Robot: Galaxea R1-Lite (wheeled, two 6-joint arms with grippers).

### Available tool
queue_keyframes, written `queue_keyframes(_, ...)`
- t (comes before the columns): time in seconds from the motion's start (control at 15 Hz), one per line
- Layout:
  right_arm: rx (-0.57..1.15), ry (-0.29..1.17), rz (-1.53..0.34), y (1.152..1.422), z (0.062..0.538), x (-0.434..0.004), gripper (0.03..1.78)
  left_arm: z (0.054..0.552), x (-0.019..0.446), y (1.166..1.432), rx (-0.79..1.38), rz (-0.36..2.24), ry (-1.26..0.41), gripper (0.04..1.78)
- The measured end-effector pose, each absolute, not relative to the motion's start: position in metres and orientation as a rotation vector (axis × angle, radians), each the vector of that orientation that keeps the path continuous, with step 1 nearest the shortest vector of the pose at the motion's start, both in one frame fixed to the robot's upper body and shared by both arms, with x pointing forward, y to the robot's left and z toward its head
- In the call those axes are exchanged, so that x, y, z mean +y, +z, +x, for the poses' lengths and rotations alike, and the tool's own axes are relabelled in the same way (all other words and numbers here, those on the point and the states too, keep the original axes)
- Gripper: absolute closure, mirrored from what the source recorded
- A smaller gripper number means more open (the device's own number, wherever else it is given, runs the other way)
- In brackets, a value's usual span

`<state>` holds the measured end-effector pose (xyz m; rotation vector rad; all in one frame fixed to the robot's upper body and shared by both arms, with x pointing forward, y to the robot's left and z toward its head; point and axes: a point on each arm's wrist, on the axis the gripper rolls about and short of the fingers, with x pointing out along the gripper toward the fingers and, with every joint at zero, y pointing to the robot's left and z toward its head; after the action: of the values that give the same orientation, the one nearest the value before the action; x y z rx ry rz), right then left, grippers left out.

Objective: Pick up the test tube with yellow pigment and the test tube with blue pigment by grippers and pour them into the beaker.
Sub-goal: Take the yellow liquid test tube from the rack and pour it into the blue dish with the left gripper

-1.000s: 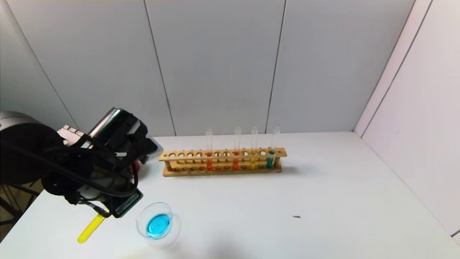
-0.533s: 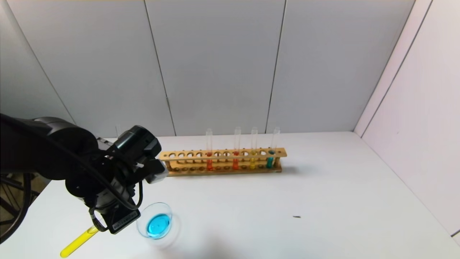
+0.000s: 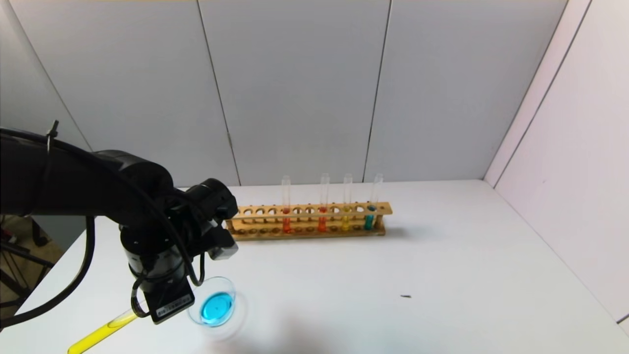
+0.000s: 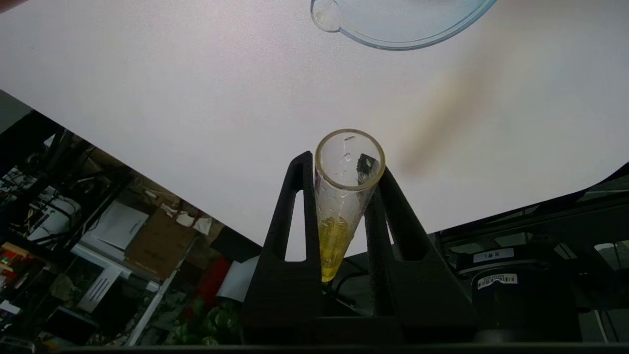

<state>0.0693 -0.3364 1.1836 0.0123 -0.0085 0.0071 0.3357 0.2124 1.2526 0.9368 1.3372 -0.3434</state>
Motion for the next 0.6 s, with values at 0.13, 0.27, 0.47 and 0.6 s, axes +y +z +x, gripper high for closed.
queue_keyframes(0.13,-0.008,0.007,0.012,1.184,0.069,-0.336,0.07,0.340,0.208,1.248,1.354,0.948,-0.351,1.51)
queue_keyframes(0.27,-0.008,0.007,0.012,1.184,0.069,-0.336,0.07,0.344,0.205,1.242,1.371,0.958,-0.358,1.51)
queue_keyframes(0.47,-0.008,0.007,0.012,1.184,0.069,-0.336,0.07,0.346,0.203,1.235,1.405,0.979,-0.360,1.51)
queue_keyframes(0.6,-0.008,0.007,0.012,1.184,0.069,-0.336,0.07,0.346,0.204,1.232,1.435,1.016,-0.349,1.51)
